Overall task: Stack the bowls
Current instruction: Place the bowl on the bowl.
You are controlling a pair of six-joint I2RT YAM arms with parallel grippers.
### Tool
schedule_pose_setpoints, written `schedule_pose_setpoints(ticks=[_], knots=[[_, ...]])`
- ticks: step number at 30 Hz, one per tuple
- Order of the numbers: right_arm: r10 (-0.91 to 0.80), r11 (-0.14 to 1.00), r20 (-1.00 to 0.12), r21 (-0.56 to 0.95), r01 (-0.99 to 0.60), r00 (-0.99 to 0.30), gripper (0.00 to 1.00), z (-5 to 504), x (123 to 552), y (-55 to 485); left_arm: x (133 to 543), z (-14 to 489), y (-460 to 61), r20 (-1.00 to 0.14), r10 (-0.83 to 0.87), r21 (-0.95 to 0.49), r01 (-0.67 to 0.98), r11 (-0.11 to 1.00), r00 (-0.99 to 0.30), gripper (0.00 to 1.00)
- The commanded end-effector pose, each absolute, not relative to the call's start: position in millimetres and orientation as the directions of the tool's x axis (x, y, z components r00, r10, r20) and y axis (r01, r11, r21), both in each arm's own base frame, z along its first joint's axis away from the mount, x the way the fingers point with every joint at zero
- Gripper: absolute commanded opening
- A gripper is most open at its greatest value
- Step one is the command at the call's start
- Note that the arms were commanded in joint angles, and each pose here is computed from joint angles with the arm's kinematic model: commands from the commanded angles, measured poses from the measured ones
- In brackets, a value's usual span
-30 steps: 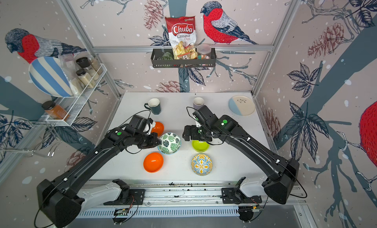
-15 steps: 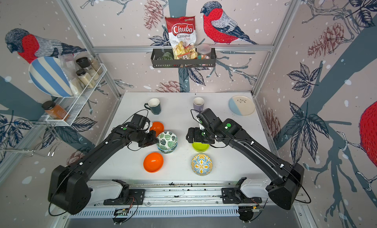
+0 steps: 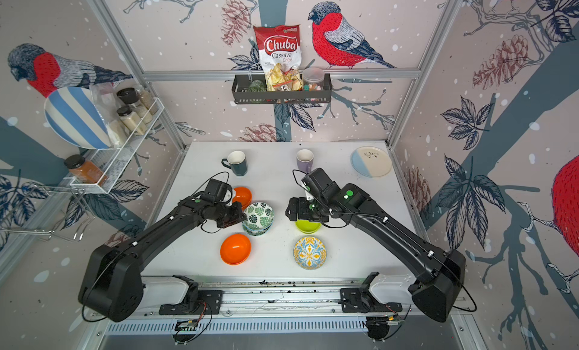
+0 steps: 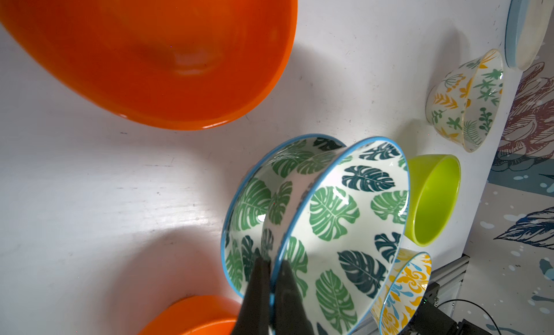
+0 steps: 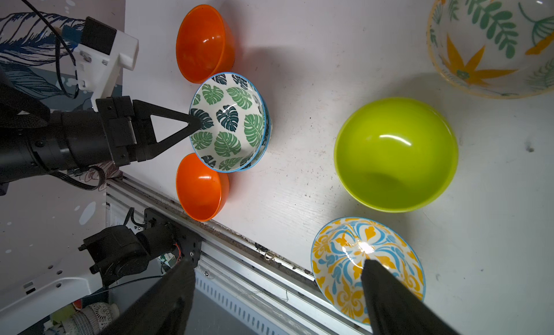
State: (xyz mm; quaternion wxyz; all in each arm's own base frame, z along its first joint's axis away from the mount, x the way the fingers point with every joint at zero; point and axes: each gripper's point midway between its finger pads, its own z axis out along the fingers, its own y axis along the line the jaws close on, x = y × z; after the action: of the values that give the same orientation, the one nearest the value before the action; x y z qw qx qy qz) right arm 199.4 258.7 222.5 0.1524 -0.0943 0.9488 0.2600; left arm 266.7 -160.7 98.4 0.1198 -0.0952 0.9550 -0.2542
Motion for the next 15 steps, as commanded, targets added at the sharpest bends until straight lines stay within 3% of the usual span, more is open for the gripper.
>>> schedule_pose_setpoints(ticks=[1, 15], knots=[[-0.110, 0.834, -0.358, 0.474, -0.282, -0.927, 0.88, 225, 201, 262, 274, 104, -164, -0.210, -0.253, -0.541, -0.104, 0.835, -0.944, 0.00], [-0.116, 0.833, -0.346, 0.477, -0.281, -0.931, 0.87, 221, 199, 263, 272, 93, -163, -0.194, -0.264, -0.544, -0.121, 0.830, -0.945, 0.00]])
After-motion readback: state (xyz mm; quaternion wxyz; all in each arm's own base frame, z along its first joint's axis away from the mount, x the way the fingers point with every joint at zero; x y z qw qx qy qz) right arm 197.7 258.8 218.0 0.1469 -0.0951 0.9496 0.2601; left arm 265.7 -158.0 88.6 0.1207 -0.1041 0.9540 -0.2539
